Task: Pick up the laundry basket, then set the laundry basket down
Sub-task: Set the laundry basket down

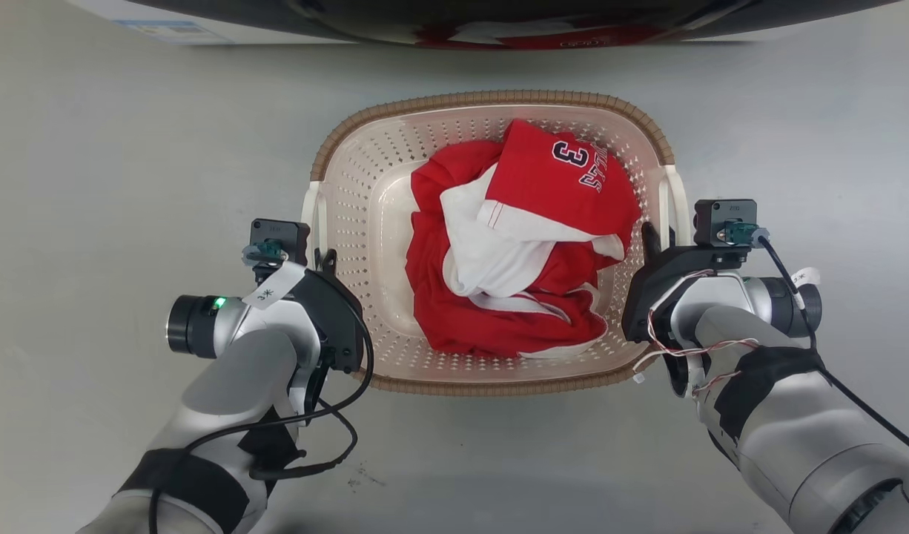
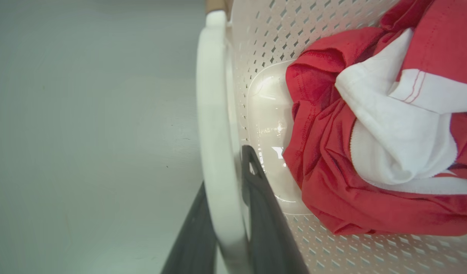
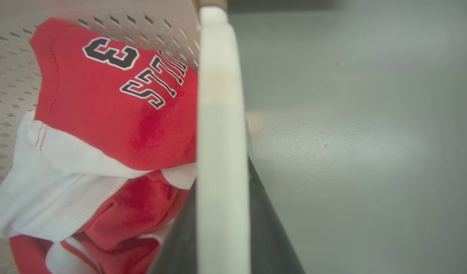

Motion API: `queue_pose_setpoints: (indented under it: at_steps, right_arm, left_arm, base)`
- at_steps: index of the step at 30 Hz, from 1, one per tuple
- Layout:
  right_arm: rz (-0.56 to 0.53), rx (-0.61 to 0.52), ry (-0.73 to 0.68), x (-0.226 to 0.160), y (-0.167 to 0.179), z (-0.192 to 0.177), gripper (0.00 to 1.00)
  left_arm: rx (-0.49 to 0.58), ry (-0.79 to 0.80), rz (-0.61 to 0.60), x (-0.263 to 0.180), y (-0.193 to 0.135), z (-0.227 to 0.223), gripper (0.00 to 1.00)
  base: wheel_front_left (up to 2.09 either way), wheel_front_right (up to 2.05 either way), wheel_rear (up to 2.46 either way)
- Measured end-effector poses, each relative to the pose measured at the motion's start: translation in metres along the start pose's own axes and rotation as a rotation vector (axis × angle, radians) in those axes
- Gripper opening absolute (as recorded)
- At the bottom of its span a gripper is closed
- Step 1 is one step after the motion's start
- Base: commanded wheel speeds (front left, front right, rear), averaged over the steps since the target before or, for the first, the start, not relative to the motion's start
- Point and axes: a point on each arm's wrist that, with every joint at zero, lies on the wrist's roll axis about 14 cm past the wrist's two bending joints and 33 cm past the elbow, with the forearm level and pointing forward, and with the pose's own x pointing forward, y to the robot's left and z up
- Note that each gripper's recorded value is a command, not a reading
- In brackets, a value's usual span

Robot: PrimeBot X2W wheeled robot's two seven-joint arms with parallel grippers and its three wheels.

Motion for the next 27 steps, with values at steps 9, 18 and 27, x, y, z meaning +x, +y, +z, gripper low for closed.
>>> queue_pose_setpoints:
  at_steps: [9, 18, 27]
  right_arm:
    - [0.014, -0.005, -0.003, 0.018, 0.004, -0.003, 0.00]
    - [0.021, -0.008, -0.012, 0.031, 0.004, -0.001, 0.00]
    - [0.030, -0.005, -0.008, 0.037, 0.006, -0.007, 0.00]
  left_arm:
    - [0.003, -0.006, 0.021, 0.011, 0.010, 0.000, 0.00]
    - [0.017, -0.027, 0.031, 0.022, 0.017, 0.007, 0.00]
    - [0.027, -0.034, 0.044, 0.027, 0.022, 0.005, 0.00]
  base:
    - [0.00, 0.00, 0.00]
    - [0.00, 0.00, 0.00]
    - [0.00, 0.00, 0.00]
